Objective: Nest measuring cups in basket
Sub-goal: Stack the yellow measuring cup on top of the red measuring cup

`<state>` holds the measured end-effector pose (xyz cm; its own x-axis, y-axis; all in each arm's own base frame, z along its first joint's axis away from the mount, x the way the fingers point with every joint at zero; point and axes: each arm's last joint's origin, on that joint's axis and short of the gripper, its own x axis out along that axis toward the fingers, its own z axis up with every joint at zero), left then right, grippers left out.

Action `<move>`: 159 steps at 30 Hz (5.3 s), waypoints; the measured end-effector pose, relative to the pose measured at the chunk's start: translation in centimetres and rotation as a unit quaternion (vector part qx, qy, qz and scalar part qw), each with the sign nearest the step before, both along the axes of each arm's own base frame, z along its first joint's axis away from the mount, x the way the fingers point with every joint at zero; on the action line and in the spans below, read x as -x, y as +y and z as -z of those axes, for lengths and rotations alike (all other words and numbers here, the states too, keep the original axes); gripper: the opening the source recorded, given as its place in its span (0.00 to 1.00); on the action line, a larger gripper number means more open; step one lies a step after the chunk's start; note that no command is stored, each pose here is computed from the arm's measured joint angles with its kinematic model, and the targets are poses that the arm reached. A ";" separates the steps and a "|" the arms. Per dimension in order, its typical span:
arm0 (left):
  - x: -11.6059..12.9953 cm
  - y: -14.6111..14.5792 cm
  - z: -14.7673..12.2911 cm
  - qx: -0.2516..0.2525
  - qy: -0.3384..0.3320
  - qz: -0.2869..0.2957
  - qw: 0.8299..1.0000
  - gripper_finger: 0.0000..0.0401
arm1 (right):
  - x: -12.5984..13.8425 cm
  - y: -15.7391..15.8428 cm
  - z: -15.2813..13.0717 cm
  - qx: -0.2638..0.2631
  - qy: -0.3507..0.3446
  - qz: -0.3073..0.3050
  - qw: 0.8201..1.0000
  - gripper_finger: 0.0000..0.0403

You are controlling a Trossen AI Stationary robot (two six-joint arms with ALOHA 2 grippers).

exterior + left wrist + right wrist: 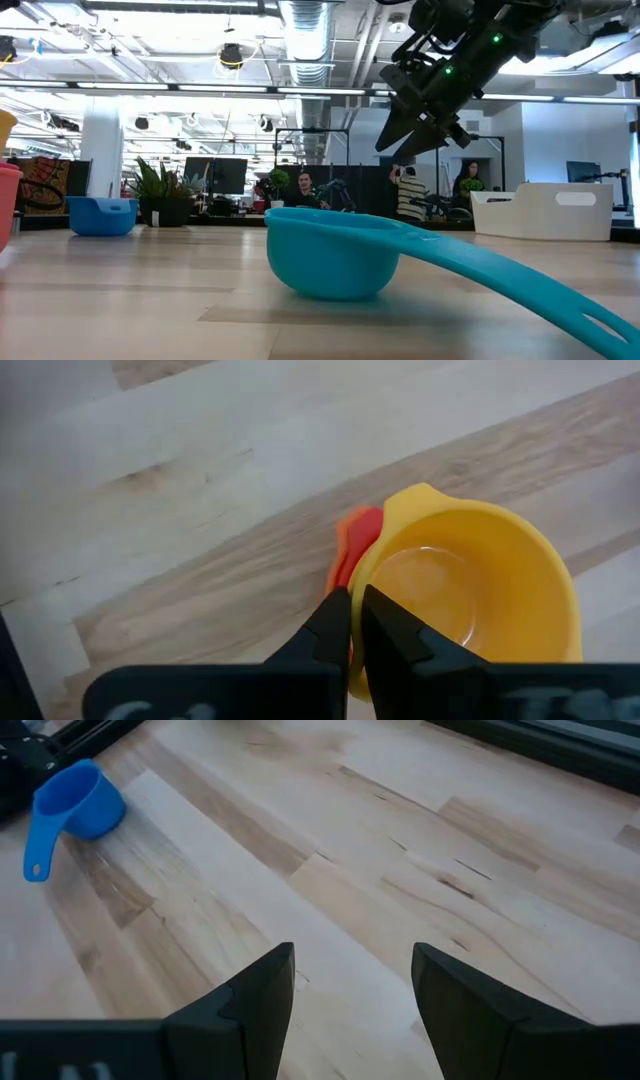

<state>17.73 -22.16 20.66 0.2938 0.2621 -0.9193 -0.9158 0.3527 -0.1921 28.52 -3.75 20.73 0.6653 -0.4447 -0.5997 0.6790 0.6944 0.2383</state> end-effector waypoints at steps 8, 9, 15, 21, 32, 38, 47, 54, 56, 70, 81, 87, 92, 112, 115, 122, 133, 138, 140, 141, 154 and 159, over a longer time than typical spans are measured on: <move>-0.2 0.2 0.0 0.016 0.010 -0.025 1.000 0.02 | 0.0 0.0 0.0 0.000 0.000 0.000 1.000 0.56; -0.3 0.2 0.0 0.017 0.010 -0.028 0.999 0.02 | 0.0 0.0 0.0 -0.001 -0.001 0.001 1.000 0.56; -0.7 0.5 0.0 0.019 0.010 -0.038 0.999 0.09 | 0.0 0.2 0.0 -0.001 -0.001 -0.003 1.000 0.56; -0.8 0.5 0.0 0.017 0.008 -0.024 1.000 0.23 | -0.1 0.8 0.0 -0.001 -0.001 -0.014 1.000 0.56; -0.6 1.1 -0.5 -0.016 0.009 0.014 1.000 0.51 | -0.1 1.2 0.0 -0.001 -0.001 -0.019 1.000 0.56; -0.7 2.8 -1.8 -0.053 0.012 0.033 0.998 0.52 | -0.2 1.5 0.0 -0.001 -0.001 -0.025 1.000 0.56; -1.9 3.7 -1.9 -0.063 0.029 0.084 0.994 0.52 | -0.2 2.3 0.0 -0.001 0.000 -0.039 0.999 0.56; -2.5 2.3 -1.8 0.013 0.017 0.131 0.991 0.52 | 0.0 2.5 0.3 -0.002 0.017 -0.042 0.999 0.56; -2.5 2.0 -1.9 0.021 0.007 0.131 0.991 0.52 | 0.0 2.5 0.3 -0.002 0.017 -0.042 0.999 0.56; -2.3 1.4 -0.2 0.069 -0.021 0.108 0.991 0.52 | 0.0 3.2 0.3 -0.002 0.018 -0.056 0.998 0.56; -2.1 1.6 -0.1 0.066 0.002 0.117 0.991 0.52 | 0.0 3.2 0.3 -0.002 0.018 -0.055 0.998 0.56; -2.0 1.6 -0.1 0.062 0.006 0.124 0.990 0.52 | 0.0 3.2 0.3 -0.002 0.018 -0.055 0.998 0.56; -2.0 1.6 0.5 0.065 0.003 0.126 0.990 0.52 | 0.0 3.2 0.3 -0.002 0.018 -0.055 0.998 0.56; -1.9 1.6 0.8 0.073 0.009 0.135 0.988 0.23 | 0.0 3.2 0.3 -0.008 0.014 -0.050 0.999 0.56; -2.0 1.7 0.8 0.072 0.009 0.136 0.988 0.16 | 0.0 3.2 0.3 -0.008 0.014 -0.050 0.999 0.56; -2.3 2.0 0.8 0.067 0.012 0.143 0.987 0.10 | 0.0 3.3 0.3 -0.008 0.016 -0.051 0.999 0.56; -3.2 2.9 0.8 0.069 0.022 0.151 0.986 0.10 | 0.3 3.4 0.6 -0.009 0.040 -0.053 0.998 0.56; -3.3 3.0 0.8 0.075 0.027 0.150 0.985 0.10 | 0.4 3.4 0.7 -0.008 0.043 -0.053 0.998 0.56; -3.3 3.0 0.8 0.075 0.028 0.151 0.985 0.10 | 0.4 3.4 0.7 -0.008 0.043 -0.053 0.998 0.56; -3.3 3.0 0.8 0.075 0.028 0.151 0.985 0.10 | 0.4 3.4 0.7 -0.008 0.042 -0.053 0.998 0.56; -3.3 3.0 0.8 0.075 0.027 0.149 0.986 0.01 | 0.4 3.4 0.7 -0.008 0.043 -0.053 0.998 0.56; -3.3 3.0 0.7 0.075 0.026 0.150 0.986 0.00 | 0.4 3.4 0.7 -0.008 0.043 -0.052 0.998 0.56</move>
